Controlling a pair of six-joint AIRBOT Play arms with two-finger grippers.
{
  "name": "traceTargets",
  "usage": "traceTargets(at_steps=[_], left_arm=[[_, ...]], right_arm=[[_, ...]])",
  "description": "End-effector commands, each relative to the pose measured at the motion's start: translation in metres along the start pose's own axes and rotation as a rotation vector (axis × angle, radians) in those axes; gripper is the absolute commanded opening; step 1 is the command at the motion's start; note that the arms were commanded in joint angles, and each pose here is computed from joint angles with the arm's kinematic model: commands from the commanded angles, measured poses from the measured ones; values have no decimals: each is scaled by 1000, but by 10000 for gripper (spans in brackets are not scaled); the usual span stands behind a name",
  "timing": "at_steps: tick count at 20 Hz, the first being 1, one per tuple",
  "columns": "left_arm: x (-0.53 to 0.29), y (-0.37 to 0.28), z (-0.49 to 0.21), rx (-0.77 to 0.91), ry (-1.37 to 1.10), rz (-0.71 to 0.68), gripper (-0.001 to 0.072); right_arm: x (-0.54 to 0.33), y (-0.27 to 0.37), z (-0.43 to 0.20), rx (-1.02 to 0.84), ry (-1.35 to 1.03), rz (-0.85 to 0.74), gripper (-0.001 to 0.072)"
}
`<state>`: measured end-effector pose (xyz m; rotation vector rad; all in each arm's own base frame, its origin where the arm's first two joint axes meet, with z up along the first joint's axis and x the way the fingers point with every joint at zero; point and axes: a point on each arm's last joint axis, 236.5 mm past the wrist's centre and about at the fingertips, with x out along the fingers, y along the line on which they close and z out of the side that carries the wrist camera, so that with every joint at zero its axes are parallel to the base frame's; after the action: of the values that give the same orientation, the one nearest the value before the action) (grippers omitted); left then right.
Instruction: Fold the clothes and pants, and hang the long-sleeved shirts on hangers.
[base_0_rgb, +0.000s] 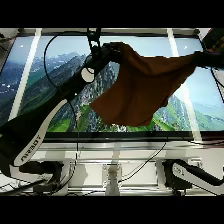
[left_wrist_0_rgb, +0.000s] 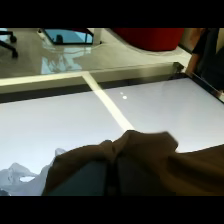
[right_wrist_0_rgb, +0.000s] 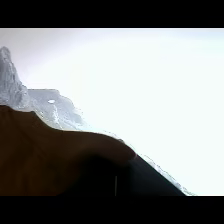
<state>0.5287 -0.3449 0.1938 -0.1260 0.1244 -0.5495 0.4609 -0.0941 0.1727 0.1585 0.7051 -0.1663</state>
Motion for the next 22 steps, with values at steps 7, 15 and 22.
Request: traceTargets(at_steps=[7, 15, 22], left_arm=[[-41, -31, -119, -132, 558, -267, 550], [-142, -60, -229, -283, 1054, -443, 262], [-177, -179, -274, -496, 1117, -587, 704]], right_arm=[[2, -40, -20, 38, 78, -78, 13], [22, -58, -37, -2, 149, -139, 13], [28, -59, -39, 0, 154, -138, 13]])
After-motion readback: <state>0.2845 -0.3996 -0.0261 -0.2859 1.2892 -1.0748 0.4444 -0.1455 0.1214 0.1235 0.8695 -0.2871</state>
